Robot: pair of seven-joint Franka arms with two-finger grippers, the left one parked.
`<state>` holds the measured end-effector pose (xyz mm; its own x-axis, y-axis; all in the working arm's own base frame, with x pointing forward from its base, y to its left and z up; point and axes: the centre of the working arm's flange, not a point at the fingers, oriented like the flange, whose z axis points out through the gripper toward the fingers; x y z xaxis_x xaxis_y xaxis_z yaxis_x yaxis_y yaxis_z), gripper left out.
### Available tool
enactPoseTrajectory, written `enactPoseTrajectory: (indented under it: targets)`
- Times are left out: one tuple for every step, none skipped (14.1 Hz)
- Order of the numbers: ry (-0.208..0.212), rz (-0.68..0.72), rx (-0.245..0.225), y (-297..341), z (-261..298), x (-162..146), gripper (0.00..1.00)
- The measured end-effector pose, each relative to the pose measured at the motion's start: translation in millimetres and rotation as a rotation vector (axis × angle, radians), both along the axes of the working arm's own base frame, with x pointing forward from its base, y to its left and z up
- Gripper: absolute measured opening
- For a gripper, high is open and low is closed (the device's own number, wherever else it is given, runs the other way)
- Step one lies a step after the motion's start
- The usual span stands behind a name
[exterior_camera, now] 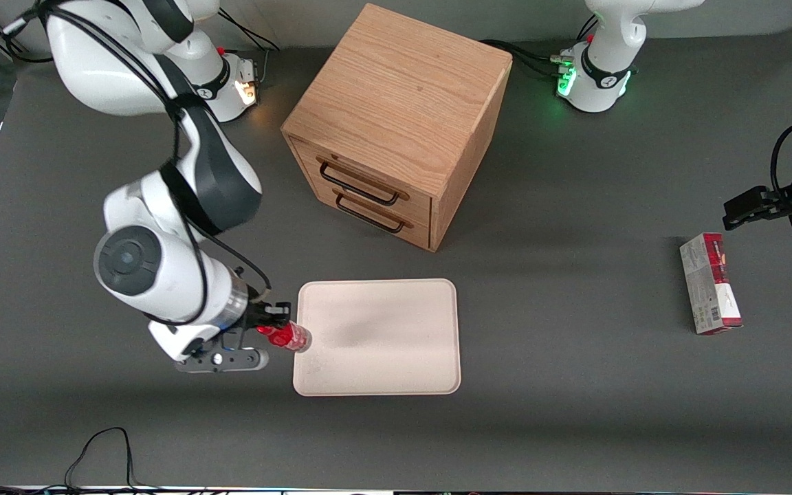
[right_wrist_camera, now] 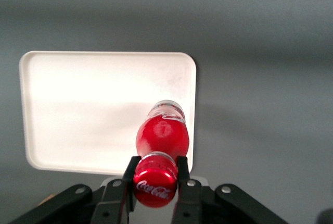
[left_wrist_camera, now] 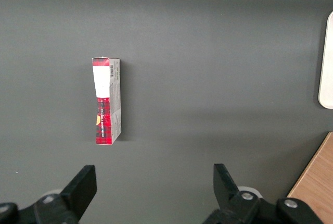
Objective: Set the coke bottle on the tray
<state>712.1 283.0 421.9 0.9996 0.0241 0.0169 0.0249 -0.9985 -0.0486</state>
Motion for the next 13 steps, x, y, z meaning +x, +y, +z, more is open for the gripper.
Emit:
enactPoseTrajectory:
  targets:
    - [-0.008, 0.006, -0.014, 3, -20, 5, 0.32]
    - [-0.008, 0.01, -0.02, 6, -40, 9, 0.32]
    - [-0.005, 0.012, -0.022, 7, -60, 12, 0.32]
    - [-0.006, 0.011, -0.021, 8, -77, 15, 0.32]
    - [-0.008, 0.011, -0.019, 9, -90, 17, 0.32]
    - [-0.006, 0.011, -0.019, 9, -98, 18, 0.32]
    - [-0.007, 0.011, -0.018, 9, -101, 19, 0.32]
    - [-0.01, 0.011, -0.017, 9, -102, 19, 0.32]
    - [-0.013, 0.011, -0.015, 10, -101, 19, 0.32]
    - [-0.014, 0.011, -0.015, 10, -102, 20, 0.32]
    - [-0.022, 0.011, -0.011, 11, -103, 20, 0.36]
    - [-0.039, 0.013, -0.003, 12, -105, 21, 0.46]
    - [-0.056, 0.014, 0.006, 14, -108, 22, 0.56]
